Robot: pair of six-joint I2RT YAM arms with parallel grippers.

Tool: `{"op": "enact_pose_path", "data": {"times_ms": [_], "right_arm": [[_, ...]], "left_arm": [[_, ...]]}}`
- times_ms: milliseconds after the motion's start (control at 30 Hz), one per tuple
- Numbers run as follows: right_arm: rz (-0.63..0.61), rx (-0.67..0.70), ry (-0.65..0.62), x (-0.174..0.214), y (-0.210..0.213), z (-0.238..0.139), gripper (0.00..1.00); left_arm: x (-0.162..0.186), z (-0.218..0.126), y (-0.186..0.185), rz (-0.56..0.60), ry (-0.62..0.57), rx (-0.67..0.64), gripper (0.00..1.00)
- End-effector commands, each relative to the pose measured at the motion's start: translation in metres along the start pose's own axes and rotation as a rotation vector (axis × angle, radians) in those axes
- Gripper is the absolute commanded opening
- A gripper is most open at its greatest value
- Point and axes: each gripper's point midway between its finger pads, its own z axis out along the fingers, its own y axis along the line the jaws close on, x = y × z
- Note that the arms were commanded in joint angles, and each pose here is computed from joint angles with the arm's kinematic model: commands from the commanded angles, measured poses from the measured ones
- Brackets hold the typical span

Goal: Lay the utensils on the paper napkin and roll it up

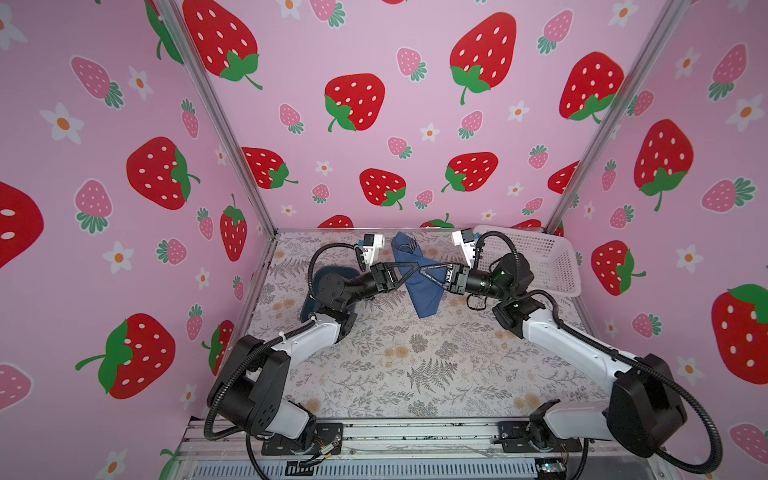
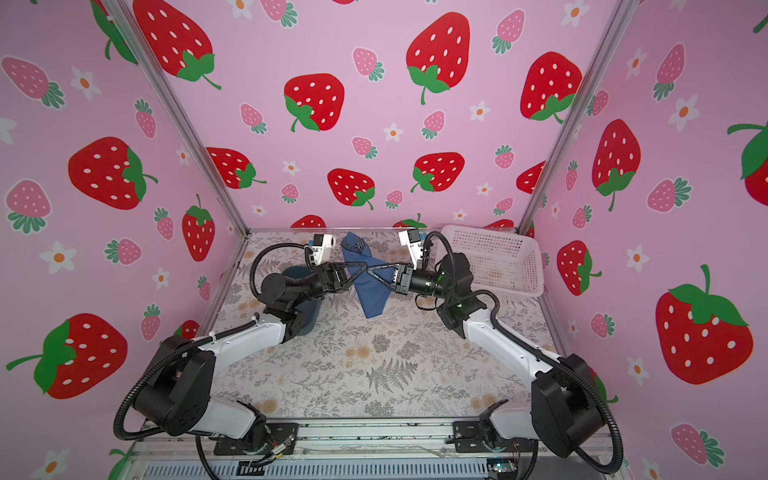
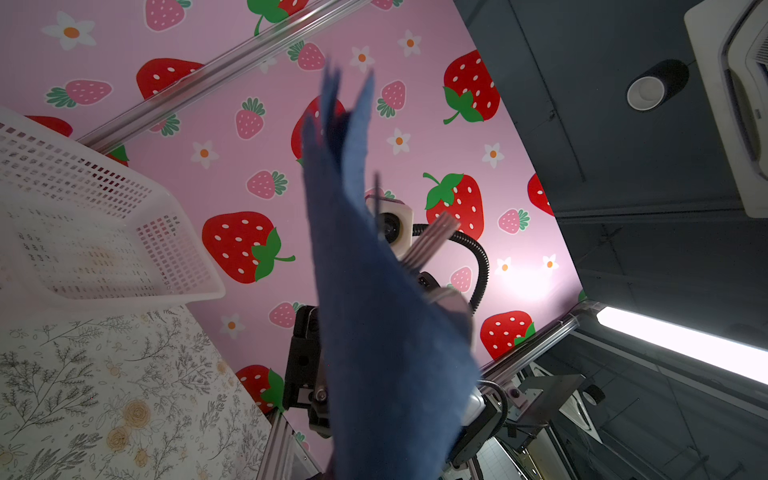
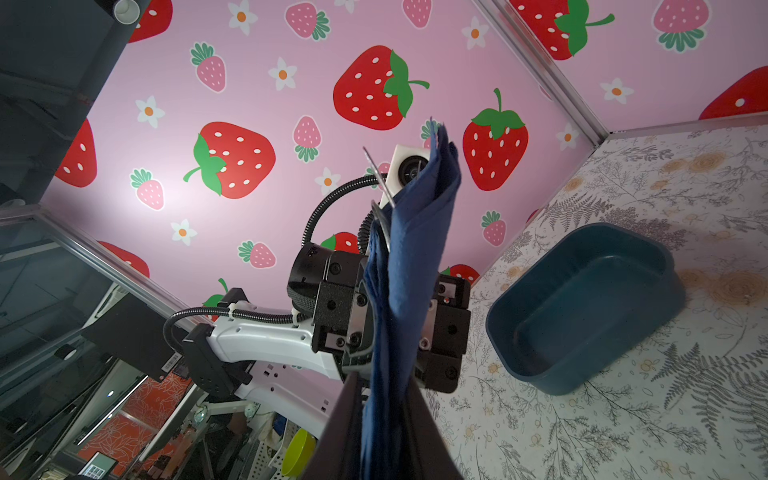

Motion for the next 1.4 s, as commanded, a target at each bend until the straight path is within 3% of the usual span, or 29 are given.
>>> {"op": "enact_pose_path", "data": {"times_ms": [0,133,333,467,733,1033,1133,1367], "right_arm": [[-0.046,-0.019,-0.031,-0.009,0.014,-0.005,0.21],[-0.051,-0.002,-0.032,-0.010,0.012,-0.006,0.23],[-0.058,-0.012,-0.025,-0.010,0.016,-0.006,0.07],[-0.057,-0.013,-0.028,-0.011,0.017,-0.007,0.01],[-0.067,-0.005,-0.065,-0.020,0.021,-0.008,0.00],[-0.051,0.004,-0.079,-0.022,0.018,-0.007,0.00],[-0.045,0.011,-0.082,-0.022,0.015,-0.007,0.00],[-0.018,0.032,-0.083,-0.019,0.004,-0.006,0.00]], "left_arm": [[-0.004,0.002,-0.033,0.066,-0.001,0.086,0.07],[-0.005,0.002,-0.034,0.067,-0.004,0.088,0.07],[-0.005,0.002,-0.031,0.061,-0.004,0.082,0.07],[-0.004,0.003,-0.024,0.046,-0.002,0.069,0.07],[0.005,0.000,-0.003,0.013,0.017,0.016,0.26],[0.021,0.008,0.001,-0.002,0.082,0.024,0.37],[0.025,0.011,0.002,-0.006,0.092,0.033,0.36],[0.025,0.013,0.005,-0.013,0.078,0.035,0.23]]}}
